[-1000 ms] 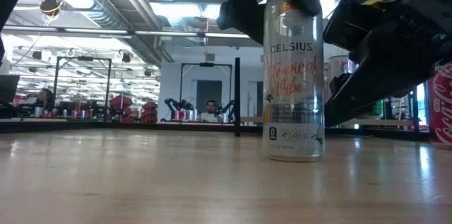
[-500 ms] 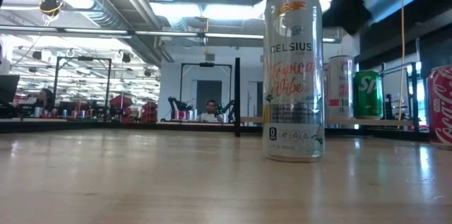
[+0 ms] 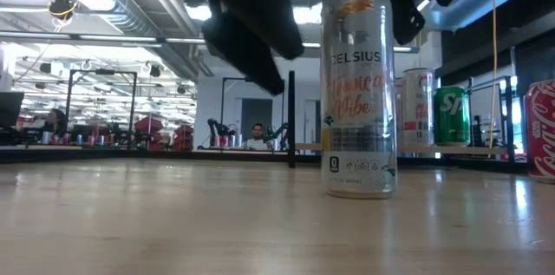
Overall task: Place canned beverage on shelf
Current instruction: Put the white yellow soda can on the shelf aligned with the other white yellow soda can
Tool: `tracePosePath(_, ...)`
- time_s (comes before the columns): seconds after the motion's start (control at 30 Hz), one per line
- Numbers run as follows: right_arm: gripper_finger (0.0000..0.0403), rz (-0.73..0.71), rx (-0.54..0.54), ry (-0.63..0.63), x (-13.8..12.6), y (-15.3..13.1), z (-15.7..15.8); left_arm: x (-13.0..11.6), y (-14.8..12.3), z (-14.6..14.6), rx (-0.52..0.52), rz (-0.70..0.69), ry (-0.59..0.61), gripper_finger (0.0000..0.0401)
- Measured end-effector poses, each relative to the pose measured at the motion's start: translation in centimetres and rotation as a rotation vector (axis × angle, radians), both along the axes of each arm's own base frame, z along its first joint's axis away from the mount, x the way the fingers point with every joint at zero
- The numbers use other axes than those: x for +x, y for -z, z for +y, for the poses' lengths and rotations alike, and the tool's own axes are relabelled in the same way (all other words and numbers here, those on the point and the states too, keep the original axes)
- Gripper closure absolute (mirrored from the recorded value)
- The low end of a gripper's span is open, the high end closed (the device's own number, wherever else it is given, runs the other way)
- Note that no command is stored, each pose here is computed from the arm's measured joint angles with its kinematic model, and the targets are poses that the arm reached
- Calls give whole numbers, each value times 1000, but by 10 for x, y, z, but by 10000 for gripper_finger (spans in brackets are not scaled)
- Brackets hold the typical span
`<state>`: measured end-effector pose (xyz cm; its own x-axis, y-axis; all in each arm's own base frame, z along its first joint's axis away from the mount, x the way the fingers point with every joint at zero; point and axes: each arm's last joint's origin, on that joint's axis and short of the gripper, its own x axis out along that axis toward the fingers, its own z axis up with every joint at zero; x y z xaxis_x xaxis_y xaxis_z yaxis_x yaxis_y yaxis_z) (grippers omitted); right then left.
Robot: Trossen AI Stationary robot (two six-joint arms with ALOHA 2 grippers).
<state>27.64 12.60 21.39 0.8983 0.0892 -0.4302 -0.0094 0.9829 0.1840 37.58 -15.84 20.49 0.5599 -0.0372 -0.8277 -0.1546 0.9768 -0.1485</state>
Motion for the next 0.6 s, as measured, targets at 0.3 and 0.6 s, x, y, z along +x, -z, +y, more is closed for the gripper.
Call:
tracePosePath(0.3,86,-15,15,-17,4,3,2,7,-1,7,-11,-42,-8,83)
tracePosePath(0.6,86,-69,14,-33,0,-9,1,16,-7,18,-25,-85,-10,83)
